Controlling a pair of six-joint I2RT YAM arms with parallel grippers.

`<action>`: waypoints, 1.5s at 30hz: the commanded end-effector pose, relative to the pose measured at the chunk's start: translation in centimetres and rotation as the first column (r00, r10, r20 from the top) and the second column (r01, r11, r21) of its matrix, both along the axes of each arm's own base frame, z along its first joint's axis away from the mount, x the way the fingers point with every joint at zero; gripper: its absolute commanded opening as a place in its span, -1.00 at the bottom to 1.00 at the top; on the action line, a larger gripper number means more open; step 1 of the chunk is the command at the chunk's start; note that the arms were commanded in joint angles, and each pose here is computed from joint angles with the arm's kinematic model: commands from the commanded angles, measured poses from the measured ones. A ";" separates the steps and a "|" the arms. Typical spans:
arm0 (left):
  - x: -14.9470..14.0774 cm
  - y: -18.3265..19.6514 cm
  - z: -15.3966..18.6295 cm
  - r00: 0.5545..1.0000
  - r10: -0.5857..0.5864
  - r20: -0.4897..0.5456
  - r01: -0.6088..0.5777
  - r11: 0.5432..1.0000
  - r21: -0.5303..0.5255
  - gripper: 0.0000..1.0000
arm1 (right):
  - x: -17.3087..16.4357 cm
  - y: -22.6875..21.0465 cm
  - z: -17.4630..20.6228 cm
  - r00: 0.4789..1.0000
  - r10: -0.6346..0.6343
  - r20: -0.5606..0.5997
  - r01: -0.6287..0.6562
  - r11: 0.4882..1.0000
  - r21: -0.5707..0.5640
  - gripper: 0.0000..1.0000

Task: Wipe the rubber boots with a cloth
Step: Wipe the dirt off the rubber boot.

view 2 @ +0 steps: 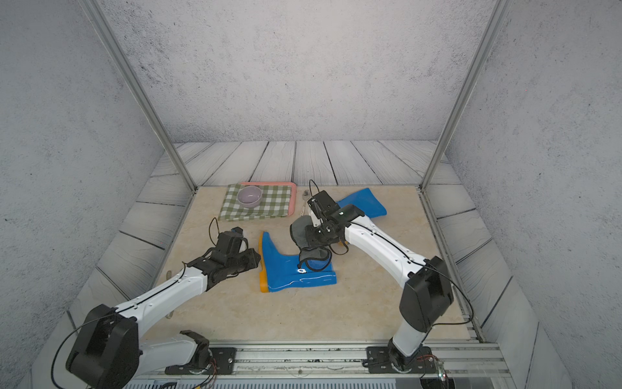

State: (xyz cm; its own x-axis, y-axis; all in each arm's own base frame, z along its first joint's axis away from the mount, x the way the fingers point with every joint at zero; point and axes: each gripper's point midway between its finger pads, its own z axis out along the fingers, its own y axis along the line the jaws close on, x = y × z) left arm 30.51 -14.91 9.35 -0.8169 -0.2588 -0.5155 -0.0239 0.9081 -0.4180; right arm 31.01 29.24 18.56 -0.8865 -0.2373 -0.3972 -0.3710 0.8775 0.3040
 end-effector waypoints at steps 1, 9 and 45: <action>0.8 -0.3 -0.4 1.000 -0.016 0.016 0.016 1.000 -0.022 -0.54 | 0.5 2.9 -0.8 0.999 0.047 -0.011 -0.047 0.999 0.015 -1.00; 1.8 -0.5 -2.2 0.999 -0.035 -0.019 0.035 0.999 -0.030 -0.56 | 0.1 8.9 -3.4 0.986 0.158 -0.049 -0.159 0.987 -0.002 -1.00; 0.9 -0.4 -2.7 0.998 -0.051 -0.033 0.048 0.995 -0.090 -0.60 | -0.8 0.2 -15.2 0.956 -0.017 -0.294 -0.052 0.973 -0.225 -1.00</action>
